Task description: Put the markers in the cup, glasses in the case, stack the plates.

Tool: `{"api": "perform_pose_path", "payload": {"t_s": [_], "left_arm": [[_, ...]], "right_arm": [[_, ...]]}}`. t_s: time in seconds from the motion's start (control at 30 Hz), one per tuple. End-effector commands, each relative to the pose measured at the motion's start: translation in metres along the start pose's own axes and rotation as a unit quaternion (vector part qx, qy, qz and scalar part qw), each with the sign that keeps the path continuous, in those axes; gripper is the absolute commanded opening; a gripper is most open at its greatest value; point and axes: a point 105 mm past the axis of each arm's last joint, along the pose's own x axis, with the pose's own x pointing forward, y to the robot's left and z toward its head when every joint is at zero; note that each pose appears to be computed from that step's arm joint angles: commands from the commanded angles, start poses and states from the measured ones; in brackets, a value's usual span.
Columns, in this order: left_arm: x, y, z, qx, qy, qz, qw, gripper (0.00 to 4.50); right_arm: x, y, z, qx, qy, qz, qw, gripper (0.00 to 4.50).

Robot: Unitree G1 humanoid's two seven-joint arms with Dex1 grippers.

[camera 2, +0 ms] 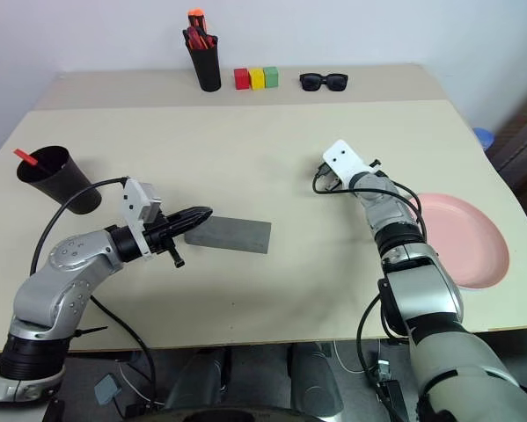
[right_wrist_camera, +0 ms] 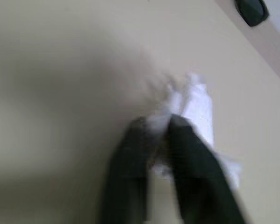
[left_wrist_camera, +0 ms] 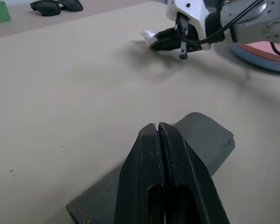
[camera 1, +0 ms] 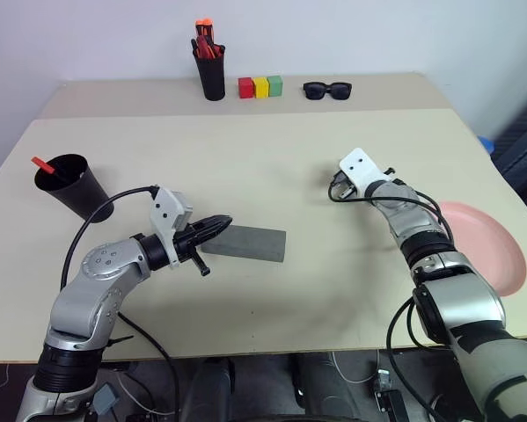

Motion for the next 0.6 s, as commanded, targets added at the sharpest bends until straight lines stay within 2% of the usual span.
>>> {"api": "perform_pose_path", "payload": {"t_s": [0.03, 0.1, 0.2, 0.37, 0.47, 0.5, 0.53, 0.6], "left_arm": [[0.003, -0.003, 0.01, 0.008, -0.018, -0.011, 1.0, 0.0], [0.006, -0.002, 0.011, 0.007, -0.02, -0.016, 1.0, 0.0], [0.008, 0.001, 0.011, 0.006, -0.023, -0.018, 1.0, 0.0], [0.008, 0.016, 0.008, 0.009, -0.024, 0.011, 1.0, 0.0], [0.007, 0.026, 0.004, 0.018, -0.028, 0.041, 0.999, 0.0], [0.006, 0.027, 0.003, 0.02, -0.029, 0.046, 0.998, 0.0], [0.006, 0.027, 0.002, 0.022, -0.03, 0.05, 0.998, 0.0], [0.004, 0.028, -0.001, 0.03, -0.027, 0.062, 0.997, 0.0]], "right_arm": [[-0.015, -0.025, 0.018, -0.015, -0.045, -0.038, 0.998, 0.04], [-0.035, -0.033, 0.024, -0.026, -0.068, -0.037, 0.997, 0.04], [-0.083, -0.048, 0.022, -0.044, -0.072, -0.036, 0.996, 0.04], [-0.147, -0.064, -0.004, -0.044, -0.015, -0.039, 0.998, 0.04], [-0.18, -0.06, -0.034, -0.021, 0.046, -0.009, 0.999, 0.04], [-0.184, -0.057, -0.042, -0.021, 0.065, -0.003, 0.998, 0.59], [-0.185, -0.057, -0.047, -0.023, 0.075, -0.004, 0.997, 0.91], [-0.183, -0.058, -0.049, -0.026, 0.081, -0.009, 0.996, 1.87]]}}
